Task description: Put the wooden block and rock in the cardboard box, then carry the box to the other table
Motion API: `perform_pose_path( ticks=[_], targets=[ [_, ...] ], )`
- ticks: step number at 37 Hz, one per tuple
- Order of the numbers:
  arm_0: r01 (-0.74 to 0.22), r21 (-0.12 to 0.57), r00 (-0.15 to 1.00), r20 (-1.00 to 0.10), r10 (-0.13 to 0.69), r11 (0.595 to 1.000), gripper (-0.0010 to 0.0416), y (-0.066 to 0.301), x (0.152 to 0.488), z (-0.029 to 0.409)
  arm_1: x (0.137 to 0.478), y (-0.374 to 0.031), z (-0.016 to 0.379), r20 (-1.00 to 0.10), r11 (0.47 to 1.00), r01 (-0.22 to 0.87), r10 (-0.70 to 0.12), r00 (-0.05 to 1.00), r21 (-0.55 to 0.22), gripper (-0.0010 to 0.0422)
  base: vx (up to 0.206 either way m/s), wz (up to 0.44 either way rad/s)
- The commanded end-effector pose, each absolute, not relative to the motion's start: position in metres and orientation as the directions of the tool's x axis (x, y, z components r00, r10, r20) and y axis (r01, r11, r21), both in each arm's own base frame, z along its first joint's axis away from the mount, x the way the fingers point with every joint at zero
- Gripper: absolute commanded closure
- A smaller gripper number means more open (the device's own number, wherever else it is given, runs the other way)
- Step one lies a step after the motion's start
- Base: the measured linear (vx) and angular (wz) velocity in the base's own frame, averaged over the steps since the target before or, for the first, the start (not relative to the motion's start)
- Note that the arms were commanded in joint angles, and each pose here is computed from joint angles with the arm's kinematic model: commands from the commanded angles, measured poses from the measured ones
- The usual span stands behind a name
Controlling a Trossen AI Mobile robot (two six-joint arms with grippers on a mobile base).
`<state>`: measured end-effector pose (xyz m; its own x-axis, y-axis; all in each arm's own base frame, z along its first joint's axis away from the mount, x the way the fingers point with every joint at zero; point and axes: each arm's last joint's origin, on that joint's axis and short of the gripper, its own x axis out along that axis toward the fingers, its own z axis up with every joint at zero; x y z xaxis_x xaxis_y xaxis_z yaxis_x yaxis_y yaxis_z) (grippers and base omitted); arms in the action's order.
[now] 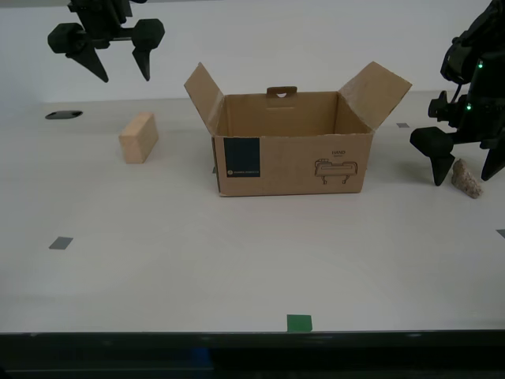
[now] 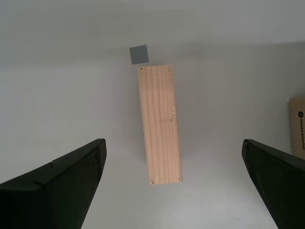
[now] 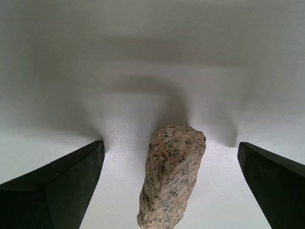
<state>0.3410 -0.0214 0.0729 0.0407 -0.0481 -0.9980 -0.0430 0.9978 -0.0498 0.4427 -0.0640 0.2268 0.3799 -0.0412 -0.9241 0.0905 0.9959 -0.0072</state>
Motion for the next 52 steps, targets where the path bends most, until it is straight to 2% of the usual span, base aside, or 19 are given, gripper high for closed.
perform_pose_path(
  ticks=[1,6,13,25,39,52],
  targets=[
    [-0.045,-0.046,0.041,-0.998,-0.044,0.998,0.0017,-0.021,0.341,0.073,0.443,-0.064,0.227,-0.925,0.996,0.093,-0.048,0.377,-0.014,0.0023,0.0,0.0],
    [-0.045,-0.046,0.04,-0.998,-0.044,0.998,0.0016,-0.021,0.341,0.073,0.447,-0.065,0.217,-0.93,0.996,0.091,-0.046,0.365,-0.014,0.0023,0.0,0.0],
    [-0.046,-0.046,0.038,-0.998,-0.044,0.998,0.0017,-0.021,0.341,0.073,0.459,-0.067,0.185,-0.962,0.996,0.087,-0.033,0.27,-0.01,0.0023,0.0,0.0],
    [-0.046,-0.046,0.038,-0.998,-0.044,0.998,0.0016,-0.021,0.341,0.073,0.477,-0.069,0.154,-0.969,0.998,0.066,-0.027,0.247,-0.011,0.0023,0.0,0.0],
    [-0.046,-0.046,0.04,-0.998,-0.045,0.998,0.0016,-0.021,0.341,0.073,0.484,-0.07,0.108,-0.985,0.998,0.066,-0.013,0.173,-0.002,0.0023,0.0,0.0],
    [-0.045,-0.047,0.051,-0.998,-0.045,0.998,0.0016,-0.021,0.342,0.073,0.487,-0.07,0.108,-0.98,0.998,0.067,-0.017,0.199,-0.003,0.0023,0.0,0.0]
  ],
)
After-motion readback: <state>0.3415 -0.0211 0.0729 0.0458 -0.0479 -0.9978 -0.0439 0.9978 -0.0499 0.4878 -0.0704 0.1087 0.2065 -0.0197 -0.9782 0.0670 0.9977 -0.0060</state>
